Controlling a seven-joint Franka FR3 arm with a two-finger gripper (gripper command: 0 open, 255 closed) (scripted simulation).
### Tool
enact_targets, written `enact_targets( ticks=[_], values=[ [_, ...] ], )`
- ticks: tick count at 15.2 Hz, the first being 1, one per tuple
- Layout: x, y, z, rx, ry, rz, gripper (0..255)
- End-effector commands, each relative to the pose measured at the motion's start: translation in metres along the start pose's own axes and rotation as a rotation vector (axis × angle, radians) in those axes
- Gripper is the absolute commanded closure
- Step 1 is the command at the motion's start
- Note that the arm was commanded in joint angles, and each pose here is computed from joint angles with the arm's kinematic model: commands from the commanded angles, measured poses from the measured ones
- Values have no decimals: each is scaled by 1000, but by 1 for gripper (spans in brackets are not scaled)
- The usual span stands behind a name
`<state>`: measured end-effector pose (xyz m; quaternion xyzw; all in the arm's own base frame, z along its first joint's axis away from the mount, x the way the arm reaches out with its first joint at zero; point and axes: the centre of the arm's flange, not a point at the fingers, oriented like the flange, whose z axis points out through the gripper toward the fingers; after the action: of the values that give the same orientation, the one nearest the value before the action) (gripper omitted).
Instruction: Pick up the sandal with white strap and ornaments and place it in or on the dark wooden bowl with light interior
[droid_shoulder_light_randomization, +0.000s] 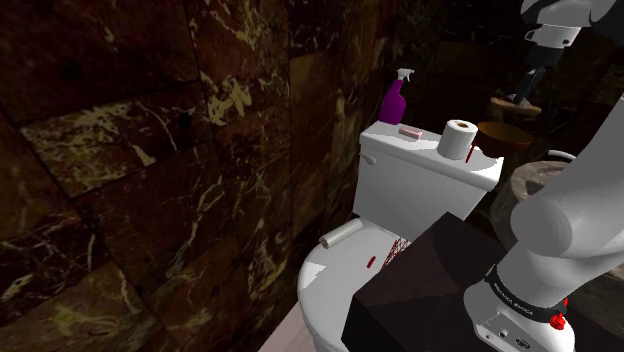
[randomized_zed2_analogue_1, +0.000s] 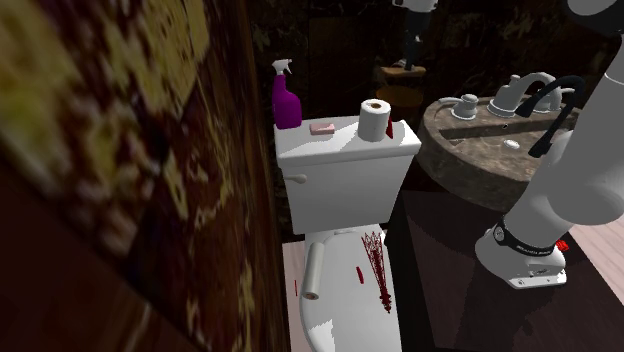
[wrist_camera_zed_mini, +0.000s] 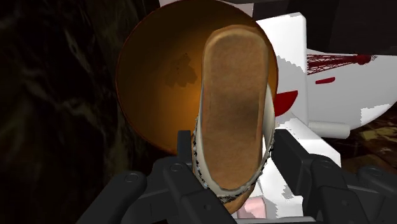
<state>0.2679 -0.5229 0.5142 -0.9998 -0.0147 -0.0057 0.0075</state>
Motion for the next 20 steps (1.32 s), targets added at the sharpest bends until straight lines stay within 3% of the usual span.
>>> enact_targets(
  ticks=[1, 16, 20],
  values=[
    [-13, 9, 5, 0, 0, -2, 255],
    [-14, 10, 86, 0, 0, -2, 255],
    [-14, 10, 86, 0, 0, -2, 255]
  ],
)
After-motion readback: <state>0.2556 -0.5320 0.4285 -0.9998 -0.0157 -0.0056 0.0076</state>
